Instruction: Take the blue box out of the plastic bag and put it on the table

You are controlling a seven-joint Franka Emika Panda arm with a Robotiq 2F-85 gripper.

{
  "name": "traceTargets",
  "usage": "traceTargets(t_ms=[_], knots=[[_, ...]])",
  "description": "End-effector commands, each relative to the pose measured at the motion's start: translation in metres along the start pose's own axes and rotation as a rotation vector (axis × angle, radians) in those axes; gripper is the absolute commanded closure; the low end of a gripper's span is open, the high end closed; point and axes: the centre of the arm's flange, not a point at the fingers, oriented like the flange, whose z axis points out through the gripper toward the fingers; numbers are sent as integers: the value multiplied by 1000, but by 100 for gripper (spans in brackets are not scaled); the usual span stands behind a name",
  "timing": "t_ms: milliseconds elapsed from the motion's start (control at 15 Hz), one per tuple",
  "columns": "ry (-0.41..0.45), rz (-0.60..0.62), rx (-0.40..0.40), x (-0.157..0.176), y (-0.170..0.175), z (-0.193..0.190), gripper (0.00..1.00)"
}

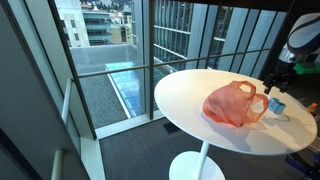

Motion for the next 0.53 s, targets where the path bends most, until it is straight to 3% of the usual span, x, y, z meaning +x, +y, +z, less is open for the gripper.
traceTargets(t_ms=[0,467], knots=[[-32,-121,-1,-15,-18,-40,0],[-58,-312,-50,-42,-70,-102,0]])
